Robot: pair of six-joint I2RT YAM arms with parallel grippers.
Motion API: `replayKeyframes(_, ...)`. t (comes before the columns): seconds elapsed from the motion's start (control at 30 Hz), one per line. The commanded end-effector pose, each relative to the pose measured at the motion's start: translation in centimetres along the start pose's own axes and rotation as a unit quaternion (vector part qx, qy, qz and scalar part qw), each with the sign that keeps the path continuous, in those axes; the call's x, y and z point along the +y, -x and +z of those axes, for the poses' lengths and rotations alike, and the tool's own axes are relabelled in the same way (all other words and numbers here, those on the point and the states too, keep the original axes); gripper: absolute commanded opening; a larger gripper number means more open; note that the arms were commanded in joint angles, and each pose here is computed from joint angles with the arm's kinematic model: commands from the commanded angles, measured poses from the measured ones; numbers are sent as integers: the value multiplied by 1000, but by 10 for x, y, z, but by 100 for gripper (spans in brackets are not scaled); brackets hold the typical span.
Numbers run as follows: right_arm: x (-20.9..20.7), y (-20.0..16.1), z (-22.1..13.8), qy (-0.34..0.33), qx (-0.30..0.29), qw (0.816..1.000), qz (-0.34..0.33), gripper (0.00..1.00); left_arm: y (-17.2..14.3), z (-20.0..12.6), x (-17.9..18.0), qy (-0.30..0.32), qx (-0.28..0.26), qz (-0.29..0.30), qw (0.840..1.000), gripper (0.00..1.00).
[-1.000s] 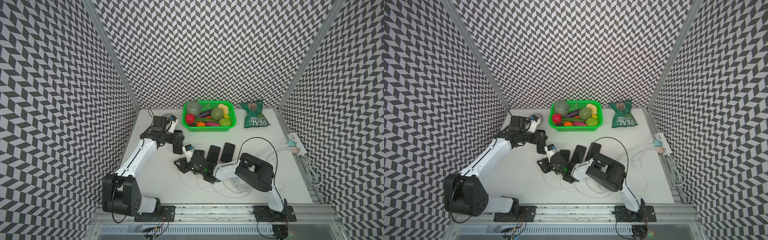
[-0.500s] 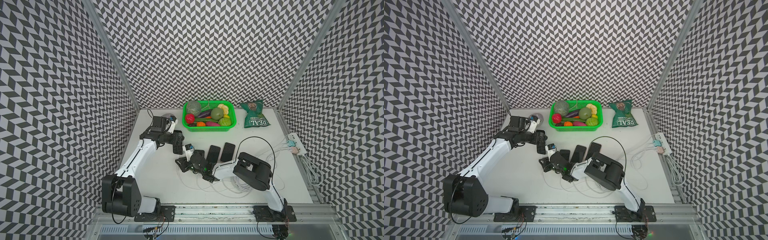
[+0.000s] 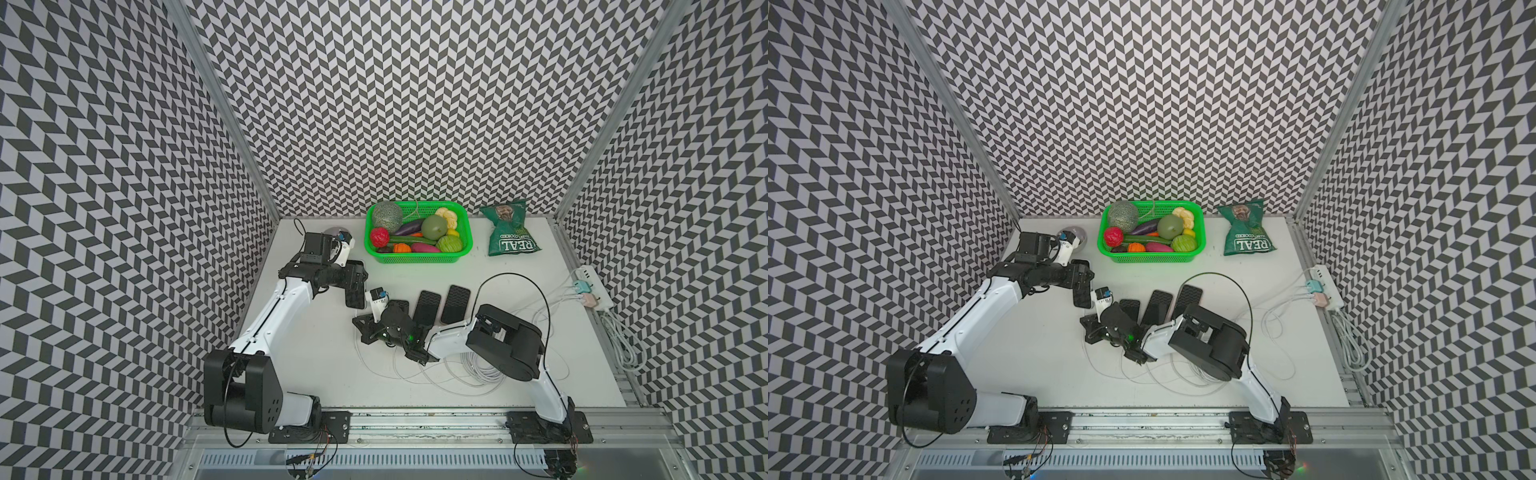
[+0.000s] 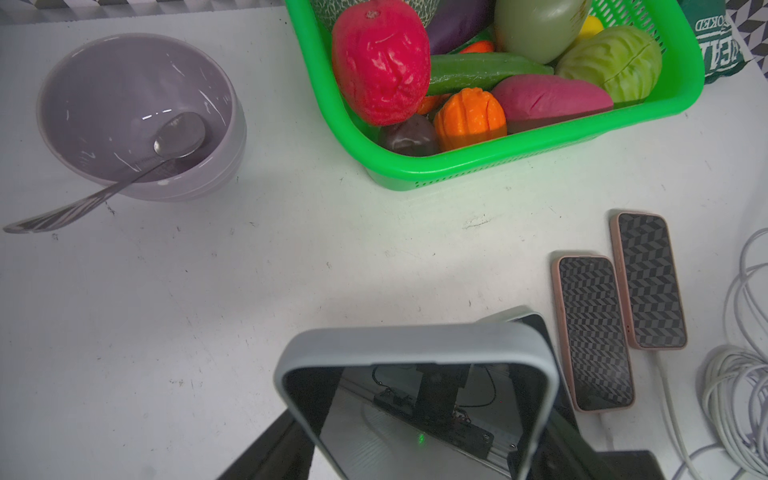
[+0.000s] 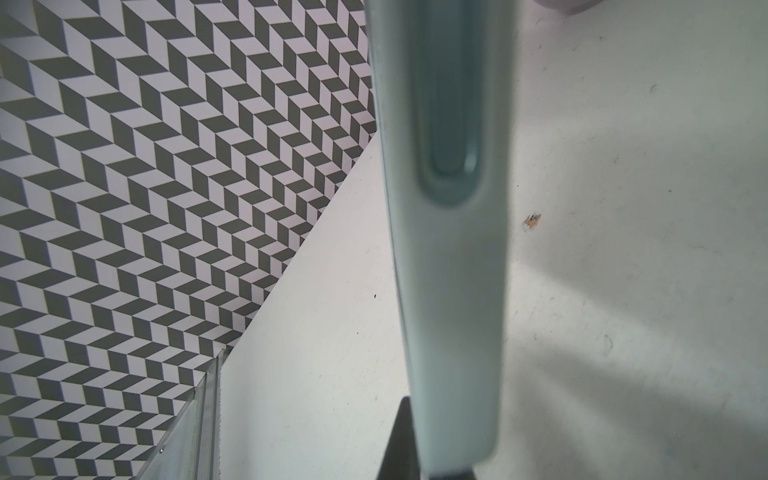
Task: Unplug the charging cable from the phone
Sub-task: Remove the charging cable from the phone.
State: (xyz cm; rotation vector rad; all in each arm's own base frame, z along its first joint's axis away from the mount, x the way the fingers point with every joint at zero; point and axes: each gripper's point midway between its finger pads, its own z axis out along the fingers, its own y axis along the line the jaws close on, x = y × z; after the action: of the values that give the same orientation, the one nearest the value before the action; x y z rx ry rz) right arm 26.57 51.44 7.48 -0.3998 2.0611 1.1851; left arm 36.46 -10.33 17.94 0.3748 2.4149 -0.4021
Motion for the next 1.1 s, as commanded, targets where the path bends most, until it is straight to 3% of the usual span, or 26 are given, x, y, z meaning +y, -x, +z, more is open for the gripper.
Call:
replayKeyframes(0.0, 4, 0, 3, 16, -5, 1000, -4, 0, 17, -7, -1, -2, -34, 8, 999, 0)
replayKeyframes(0.63, 6, -15, 7, 18, 15, 1000, -4, 1, 36, -10, 9, 25, -59, 4, 998, 0)
replayKeyframes(1.07, 3, -16, 7, -4, 19, 1000, -4, 45, 29, 3, 14, 29, -40, 3, 999, 0)
